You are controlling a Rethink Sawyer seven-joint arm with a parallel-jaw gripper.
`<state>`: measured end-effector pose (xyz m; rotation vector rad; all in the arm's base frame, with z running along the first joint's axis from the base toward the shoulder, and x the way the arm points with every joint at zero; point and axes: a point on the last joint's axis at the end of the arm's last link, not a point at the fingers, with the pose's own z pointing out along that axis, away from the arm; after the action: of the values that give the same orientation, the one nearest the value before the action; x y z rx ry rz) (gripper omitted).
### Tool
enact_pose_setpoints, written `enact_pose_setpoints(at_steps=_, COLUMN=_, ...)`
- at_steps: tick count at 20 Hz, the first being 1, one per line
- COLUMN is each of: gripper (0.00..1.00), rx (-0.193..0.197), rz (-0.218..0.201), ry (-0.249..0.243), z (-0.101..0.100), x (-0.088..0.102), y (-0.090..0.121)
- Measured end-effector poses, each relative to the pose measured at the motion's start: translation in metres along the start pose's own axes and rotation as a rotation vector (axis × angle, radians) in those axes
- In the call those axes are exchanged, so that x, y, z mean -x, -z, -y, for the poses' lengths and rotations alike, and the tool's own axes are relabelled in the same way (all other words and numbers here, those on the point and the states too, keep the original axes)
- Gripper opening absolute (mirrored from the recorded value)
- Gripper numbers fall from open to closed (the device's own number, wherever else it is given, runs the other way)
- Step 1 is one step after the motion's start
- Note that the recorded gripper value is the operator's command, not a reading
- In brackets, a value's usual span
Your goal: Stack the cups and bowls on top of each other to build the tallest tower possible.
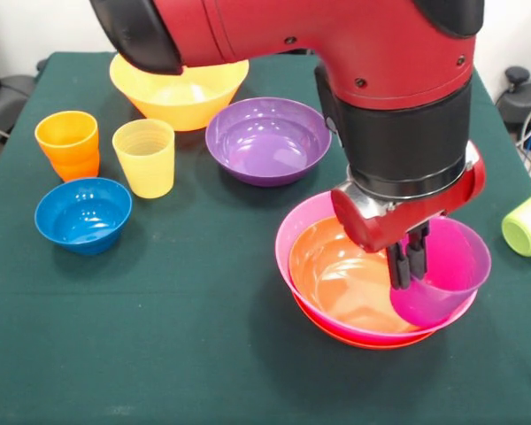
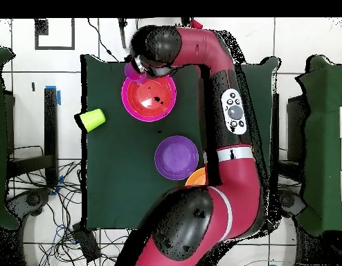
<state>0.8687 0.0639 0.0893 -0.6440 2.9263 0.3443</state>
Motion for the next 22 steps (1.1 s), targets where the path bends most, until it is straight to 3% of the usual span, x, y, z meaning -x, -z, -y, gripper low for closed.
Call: enact_pose_setpoints(at_steps=22, gripper=0.0, rx=0.0, rz=-0.059, ry=-0.005, z=0.006, x=-0.012, y=-0.005)
